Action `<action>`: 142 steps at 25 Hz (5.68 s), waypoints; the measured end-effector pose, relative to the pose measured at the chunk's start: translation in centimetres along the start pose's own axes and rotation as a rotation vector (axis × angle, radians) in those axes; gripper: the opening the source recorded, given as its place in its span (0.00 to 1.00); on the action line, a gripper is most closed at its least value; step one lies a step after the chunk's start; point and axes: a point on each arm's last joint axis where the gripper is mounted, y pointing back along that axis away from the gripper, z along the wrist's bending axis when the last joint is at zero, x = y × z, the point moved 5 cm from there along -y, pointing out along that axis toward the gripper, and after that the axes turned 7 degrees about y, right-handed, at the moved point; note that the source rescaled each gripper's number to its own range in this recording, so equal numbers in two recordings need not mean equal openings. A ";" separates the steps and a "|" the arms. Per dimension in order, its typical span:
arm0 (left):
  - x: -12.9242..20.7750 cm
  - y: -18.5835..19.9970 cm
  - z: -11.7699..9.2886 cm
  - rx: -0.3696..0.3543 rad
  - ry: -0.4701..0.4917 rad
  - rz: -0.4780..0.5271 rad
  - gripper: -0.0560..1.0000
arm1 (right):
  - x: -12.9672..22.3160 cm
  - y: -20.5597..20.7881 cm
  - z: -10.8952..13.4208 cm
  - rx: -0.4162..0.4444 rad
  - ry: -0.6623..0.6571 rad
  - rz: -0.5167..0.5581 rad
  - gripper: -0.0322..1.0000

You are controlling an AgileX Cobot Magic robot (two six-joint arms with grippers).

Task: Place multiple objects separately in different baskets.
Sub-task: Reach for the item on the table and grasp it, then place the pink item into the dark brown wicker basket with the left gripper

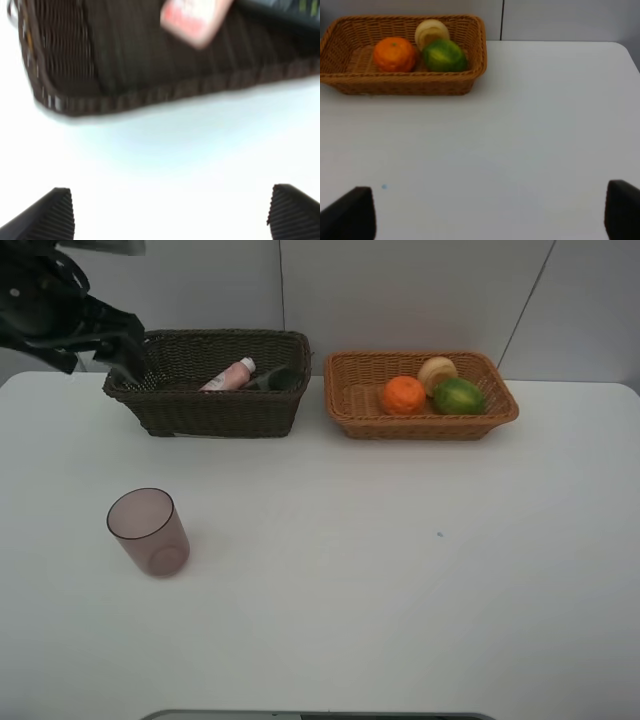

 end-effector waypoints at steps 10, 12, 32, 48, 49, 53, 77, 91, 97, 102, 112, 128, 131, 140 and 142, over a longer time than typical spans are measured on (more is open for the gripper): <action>6.6 -1.3 -1.2 0.001 -0.232 0.205 1.00 | 0.0 0.0 0.0 0.000 0.000 0.000 0.93; 7.4 -1.7 -1.5 0.006 -0.281 0.228 1.00 | 0.0 0.0 0.0 0.000 0.000 0.000 0.93; 9.0 -5.6 -2.5 0.049 -0.380 0.272 1.00 | 0.0 0.0 0.0 0.000 0.000 0.000 0.93; 10.0 -10.2 -2.5 0.047 -0.379 0.259 1.00 | 0.0 0.0 0.0 0.000 0.000 0.000 0.93; 10.0 -10.3 -2.4 0.047 -0.379 0.259 1.00 | 0.0 0.0 0.0 0.000 0.000 0.000 0.93; 10.0 -10.4 -2.5 0.047 -0.379 0.256 0.86 | 0.0 0.0 0.0 0.000 0.000 0.000 0.93; 9.4 -9.8 -2.6 0.053 -0.370 0.209 0.05 | 0.0 0.0 0.0 0.000 0.000 0.000 0.93; 0.5 -1.3 -4.0 0.056 -0.162 0.013 0.05 | 0.0 0.0 0.0 0.000 0.000 0.000 0.93; -5.2 -0.2 -2.6 0.029 -0.006 -0.068 0.05 | 0.0 0.0 0.0 0.000 0.000 0.000 0.93; -9.2 -2.0 -1.1 -0.035 0.006 -0.103 0.05 | 0.0 0.0 0.0 0.000 0.000 0.000 0.93; -12.7 -9.3 -0.6 -0.089 -0.039 -0.113 0.05 | 0.0 0.0 0.0 0.000 0.000 0.000 0.93; -13.0 -12.6 2.8 -0.144 -0.028 -0.116 0.05 | 0.0 0.0 0.0 0.000 0.000 0.000 0.93; -12.8 -13.2 2.9 -0.145 -0.027 -0.103 0.07 | 0.0 0.0 0.0 0.000 0.000 0.000 0.93; -12.7 -13.3 2.8 -0.134 -0.017 -0.101 0.91 | 0.0 0.0 0.0 0.000 0.000 0.000 0.93; -12.7 -13.3 2.8 -0.134 -0.017 -0.100 0.96 | 0.0 0.0 0.0 0.000 0.000 0.000 0.93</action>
